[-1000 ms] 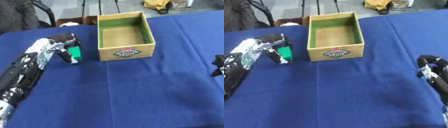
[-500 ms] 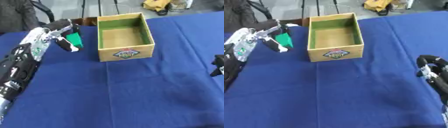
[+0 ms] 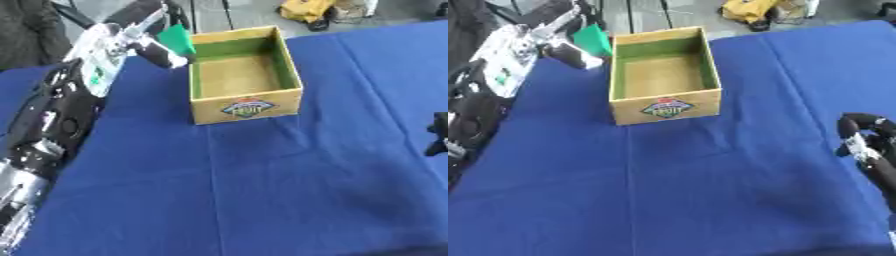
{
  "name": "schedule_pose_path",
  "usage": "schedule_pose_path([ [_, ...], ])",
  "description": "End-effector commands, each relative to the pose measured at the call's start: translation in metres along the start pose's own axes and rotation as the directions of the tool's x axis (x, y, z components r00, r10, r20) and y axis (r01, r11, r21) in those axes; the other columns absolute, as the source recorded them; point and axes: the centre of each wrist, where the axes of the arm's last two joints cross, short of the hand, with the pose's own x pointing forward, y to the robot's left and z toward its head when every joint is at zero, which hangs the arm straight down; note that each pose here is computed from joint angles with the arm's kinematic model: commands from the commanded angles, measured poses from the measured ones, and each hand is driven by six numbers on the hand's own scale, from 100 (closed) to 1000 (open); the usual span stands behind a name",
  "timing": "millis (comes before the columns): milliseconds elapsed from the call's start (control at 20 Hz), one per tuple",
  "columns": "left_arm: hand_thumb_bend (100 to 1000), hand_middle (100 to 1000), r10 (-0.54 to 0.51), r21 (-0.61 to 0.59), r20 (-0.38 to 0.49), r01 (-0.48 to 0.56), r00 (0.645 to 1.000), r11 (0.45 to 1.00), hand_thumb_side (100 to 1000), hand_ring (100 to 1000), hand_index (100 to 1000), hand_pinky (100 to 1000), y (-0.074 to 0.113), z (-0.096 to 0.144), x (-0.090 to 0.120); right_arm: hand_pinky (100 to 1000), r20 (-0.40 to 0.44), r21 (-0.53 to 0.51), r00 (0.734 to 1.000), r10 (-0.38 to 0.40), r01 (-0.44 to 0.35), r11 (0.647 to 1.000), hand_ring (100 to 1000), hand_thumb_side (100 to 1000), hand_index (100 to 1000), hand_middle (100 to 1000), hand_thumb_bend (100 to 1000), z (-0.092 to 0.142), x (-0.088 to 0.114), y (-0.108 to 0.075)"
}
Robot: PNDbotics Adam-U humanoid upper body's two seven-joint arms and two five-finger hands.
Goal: Pick up objects on the table and place them in the box.
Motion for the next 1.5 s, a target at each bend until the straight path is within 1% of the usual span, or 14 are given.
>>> schedule_pose_path([
  [50, 100, 287, -0.031, 0.04, 0.014, 0.031, 0.999, 0.999, 100, 342, 396, 366, 0.003, -0.01, 0.008, 481, 0.03, 0.013, 0.999, 0.019, -0.02, 1.0, 431, 607, 749, 575, 377, -0.006, 0.008, -0.005],
  [400, 110, 357, -0.081, -0.036, 0.031, 0.082, 0.996, 0.996, 100, 406, 482, 436, -0.023, -0.013, 0.013, 481, 0.034, 0.016, 0.999, 0.018, -0.018, 1.0, 430, 605, 749, 574, 377, -0.007, 0.009, -0.005],
  [500, 289, 425, -0.095, -0.056, 0.037, 0.097, 0.995, 0.994, 105, 463, 558, 494, -0.027, -0.013, 0.013, 481, 0.034, 0.016, 0.999, 0.017, -0.018, 1.0, 430, 605, 749, 574, 376, -0.007, 0.009, -0.005],
  [550, 373, 447, -0.101, -0.066, 0.043, 0.104, 0.994, 0.992, 163, 479, 586, 514, -0.028, -0.013, 0.012, 481, 0.034, 0.016, 0.999, 0.017, -0.018, 1.0, 430, 605, 749, 574, 375, -0.007, 0.009, -0.005],
  [600, 397, 456, -0.105, -0.073, 0.05, 0.109, 0.993, 0.991, 179, 487, 599, 524, -0.028, -0.012, 0.012, 481, 0.033, 0.016, 0.999, 0.017, -0.017, 1.0, 430, 605, 749, 574, 375, -0.007, 0.009, -0.005],
  [650, 558, 485, -0.108, -0.08, 0.058, 0.112, 0.992, 0.99, 322, 509, 641, 551, -0.029, -0.012, 0.011, 481, 0.032, 0.016, 0.999, 0.017, -0.017, 1.0, 431, 605, 750, 574, 375, -0.007, 0.008, -0.005],
  [700, 614, 492, -0.109, -0.088, 0.067, 0.115, 0.992, 0.99, 374, 514, 652, 558, -0.03, -0.012, 0.011, 481, 0.032, 0.016, 0.999, 0.017, -0.017, 1.0, 431, 605, 750, 574, 374, -0.007, 0.008, -0.005],
  [750, 731, 515, -0.107, -0.097, 0.075, 0.115, 0.991, 0.989, 503, 532, 674, 575, -0.031, -0.011, 0.011, 481, 0.032, 0.016, 0.999, 0.016, -0.017, 1.0, 431, 605, 750, 574, 374, -0.007, 0.008, -0.005],
  [850, 878, 568, -0.099, -0.11, 0.092, 0.109, 0.991, 0.988, 671, 573, 715, 606, -0.031, -0.011, 0.009, 481, 0.032, 0.015, 0.999, 0.015, -0.016, 1.0, 431, 605, 749, 574, 373, -0.006, 0.008, -0.005],
  [950, 926, 628, -0.088, -0.125, 0.101, 0.101, 0.991, 0.987, 750, 621, 750, 639, -0.031, -0.01, 0.008, 481, 0.031, 0.014, 0.999, 0.015, -0.016, 1.0, 431, 606, 749, 574, 373, -0.006, 0.008, -0.005],
  [1100, 937, 636, -0.072, -0.13, 0.101, 0.085, 0.992, 0.988, 772, 625, 754, 642, -0.029, -0.008, 0.006, 482, 0.03, 0.013, 0.999, 0.014, -0.015, 1.0, 431, 606, 749, 574, 372, -0.006, 0.008, -0.005],
  [1250, 883, 591, -0.05, -0.086, 0.101, 0.058, 0.994, 0.995, 781, 592, 732, 625, -0.025, -0.006, 0.005, 482, 0.028, 0.009, 1.0, 0.012, -0.012, 1.0, 431, 607, 749, 574, 371, -0.005, 0.007, -0.005],
  [1350, 777, 560, -0.029, -0.025, 0.103, 0.031, 0.994, 0.999, 746, 569, 701, 608, -0.017, -0.003, 0.005, 482, 0.025, 0.005, 1.0, 0.011, -0.011, 1.0, 431, 607, 749, 574, 370, -0.005, 0.006, -0.006],
  [1500, 689, 545, 0.004, 0.096, 0.102, -0.014, 0.995, 0.995, 724, 557, 695, 601, -0.002, 0.008, -0.001, 482, 0.018, -0.01, 1.0, 0.008, -0.008, 1.0, 432, 607, 748, 573, 368, -0.003, 0.005, -0.007],
])
